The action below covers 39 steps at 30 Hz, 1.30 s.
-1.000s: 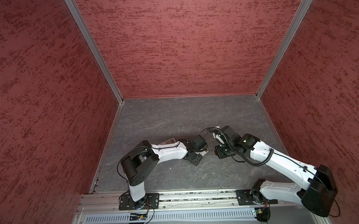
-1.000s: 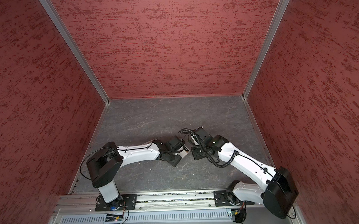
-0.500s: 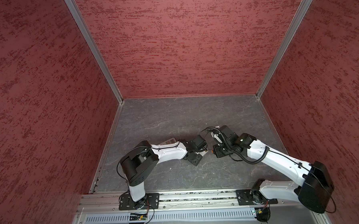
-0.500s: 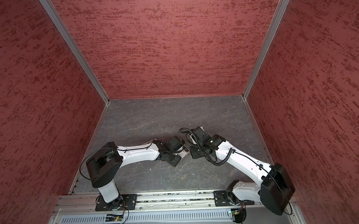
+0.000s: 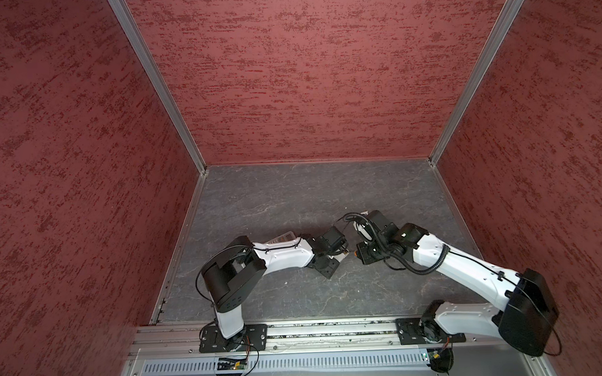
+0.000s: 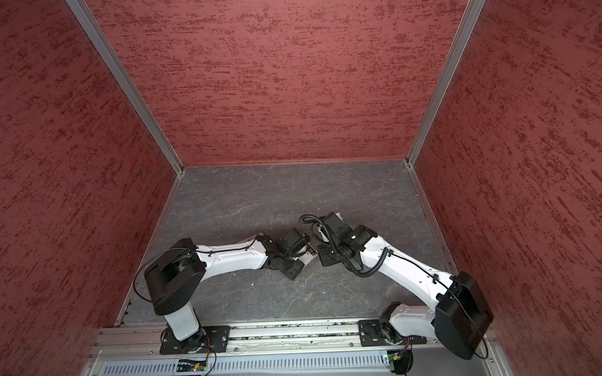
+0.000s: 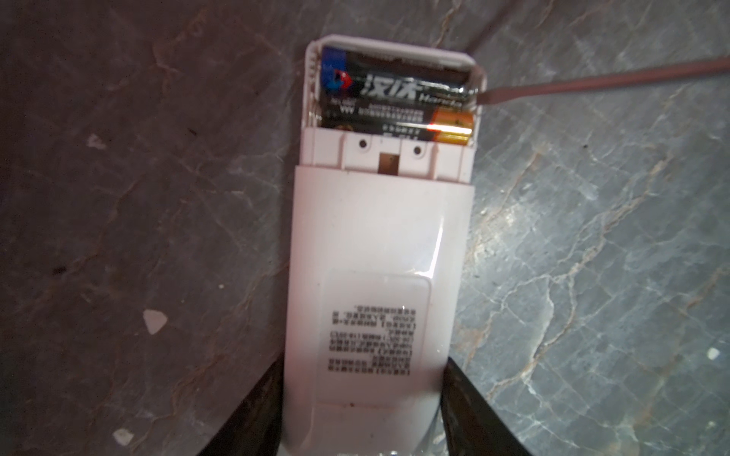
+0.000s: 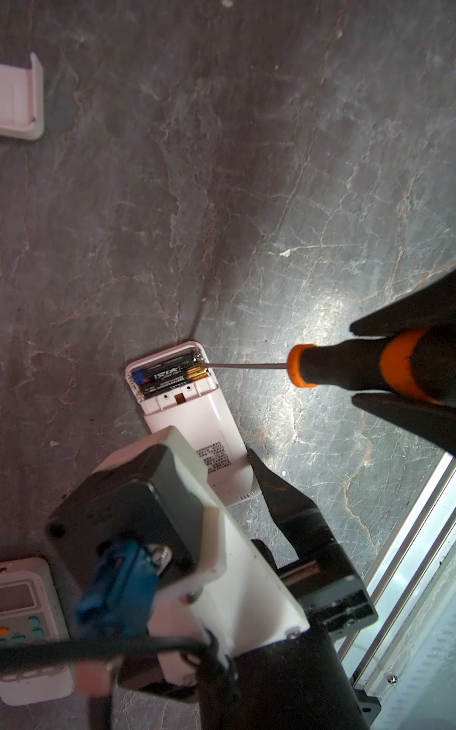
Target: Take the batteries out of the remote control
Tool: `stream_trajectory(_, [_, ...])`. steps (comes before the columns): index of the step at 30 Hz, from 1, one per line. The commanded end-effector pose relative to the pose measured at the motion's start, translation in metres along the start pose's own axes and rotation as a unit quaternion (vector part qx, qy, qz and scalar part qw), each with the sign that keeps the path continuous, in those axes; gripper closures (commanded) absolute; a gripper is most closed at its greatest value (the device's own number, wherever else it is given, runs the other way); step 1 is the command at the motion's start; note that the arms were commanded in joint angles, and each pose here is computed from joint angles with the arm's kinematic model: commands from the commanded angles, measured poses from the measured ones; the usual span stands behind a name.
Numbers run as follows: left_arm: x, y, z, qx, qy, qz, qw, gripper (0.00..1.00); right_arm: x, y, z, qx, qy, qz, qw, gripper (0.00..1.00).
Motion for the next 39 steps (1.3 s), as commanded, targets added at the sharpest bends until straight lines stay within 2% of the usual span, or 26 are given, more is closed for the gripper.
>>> stream_trajectory(1, [-0.015,0.011,-0.005,-0.028,0.001,0.033,0.999,0.41,0.001,0.001,0.000,-0.006,0.000,-0.008,1.000,1.00])
stream_trajectory(39, [-0.016,0.014,-0.011,-0.041,0.011,0.035,0.999,0.42,0.005,0.010,-0.002,-0.017,-0.007,-0.015,1.000,1.00])
Point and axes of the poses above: each gripper's point midway between its finger pads, its own y axis out along the fingers, its own z axis along the line the jaws close on, x = y × z, the point moved 10 cm from there along -y, back along the fingers, and after that the axes turned 13 degrees about y, right-handed, at the moved point
